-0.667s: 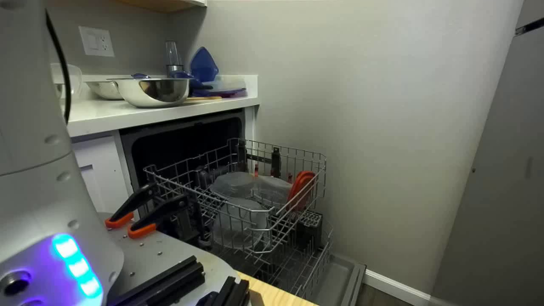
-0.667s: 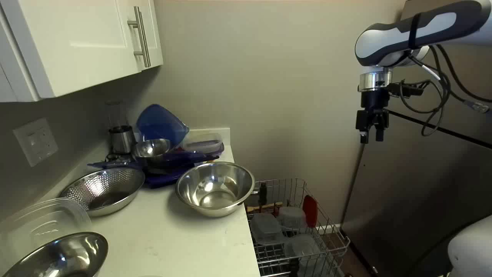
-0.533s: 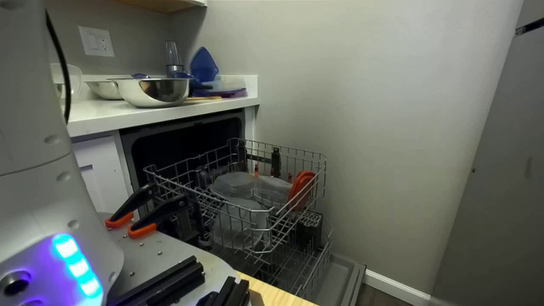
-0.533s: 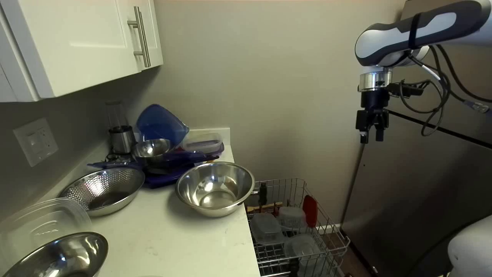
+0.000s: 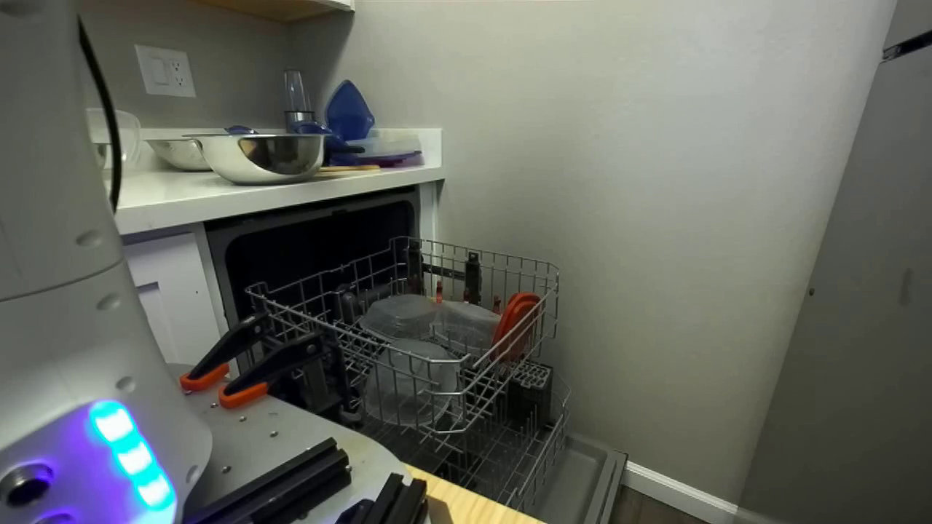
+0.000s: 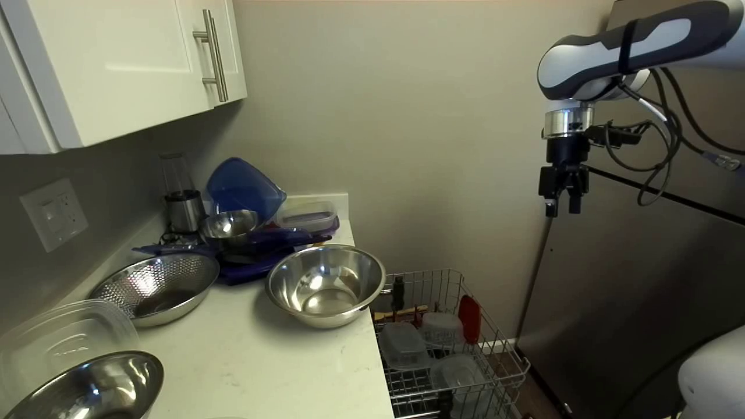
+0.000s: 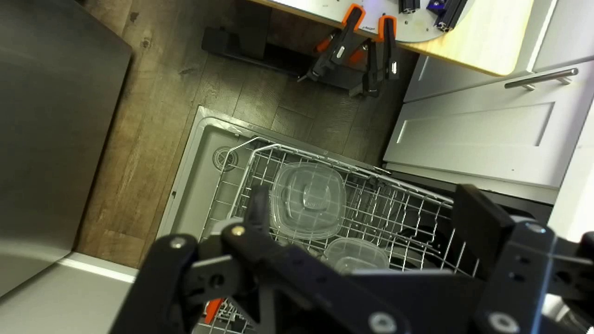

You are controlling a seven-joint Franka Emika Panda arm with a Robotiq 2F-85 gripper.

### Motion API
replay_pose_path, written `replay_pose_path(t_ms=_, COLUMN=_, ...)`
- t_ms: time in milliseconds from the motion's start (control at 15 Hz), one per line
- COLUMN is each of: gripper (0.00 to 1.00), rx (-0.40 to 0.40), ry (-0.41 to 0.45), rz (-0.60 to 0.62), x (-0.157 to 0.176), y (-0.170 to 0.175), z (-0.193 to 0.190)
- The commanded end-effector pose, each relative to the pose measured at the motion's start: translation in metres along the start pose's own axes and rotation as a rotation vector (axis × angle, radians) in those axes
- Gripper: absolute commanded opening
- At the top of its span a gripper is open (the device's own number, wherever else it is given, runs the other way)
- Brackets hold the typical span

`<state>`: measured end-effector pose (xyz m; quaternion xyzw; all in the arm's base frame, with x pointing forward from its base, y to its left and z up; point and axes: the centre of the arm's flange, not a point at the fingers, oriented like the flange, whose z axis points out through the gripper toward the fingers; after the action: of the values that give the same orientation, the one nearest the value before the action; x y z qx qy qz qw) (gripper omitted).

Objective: Transfer the silver bowl to the dishwasher

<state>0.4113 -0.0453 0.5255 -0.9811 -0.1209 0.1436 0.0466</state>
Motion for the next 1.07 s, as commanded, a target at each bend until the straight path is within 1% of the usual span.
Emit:
replay_pose_path(t_ms=0, gripper=1.0, rx=-0.06, ry=0.018, rz=-0.047, x=0.021, y=-0.009, z=-0.029)
replay_pose_path(t_ms=133, gripper=1.0, rx=-0.115, ry=0.034, rz=-0.117, x=0.049, y=-0.033, z=-0.054)
replay_pose_path(t_ms=200, gripper=1.0, rx=-0.144, ry=0.035, rz=-0.166, x=0.066, y=-0.051, z=-0.063)
replay_pose_path(t_ms=400, gripper=1.0, rx=-0.205, ry=0.035, rz=-0.297, x=0.109, y=-0.107, z=-0.077)
replay_pose_path(t_ms=467, gripper=1.0, rx=-0.243, ry=0.024, rz=-0.329, x=0.123, y=-0.132, z=-0.073)
replay_pose_path(t_ms=600, gripper=1.0, rx=-0.311, ry=-0.004, rz=-0.4, x=0.146, y=-0.172, z=-0.065)
replay_pose_path(t_ms=733, gripper=1.0, rx=-0.393, ry=-0.02, rz=-0.474, x=0.164, y=-0.203, z=-0.055)
replay_pose_path(t_ms=800, gripper=1.0, rx=-0.42, ry=-0.025, rz=-0.501, x=0.17, y=-0.213, z=-0.052)
replay_pose_path(t_ms=1000, gripper=1.0, rx=-0.467, ry=0.003, rz=-0.517, x=0.187, y=-0.233, z=-0.041)
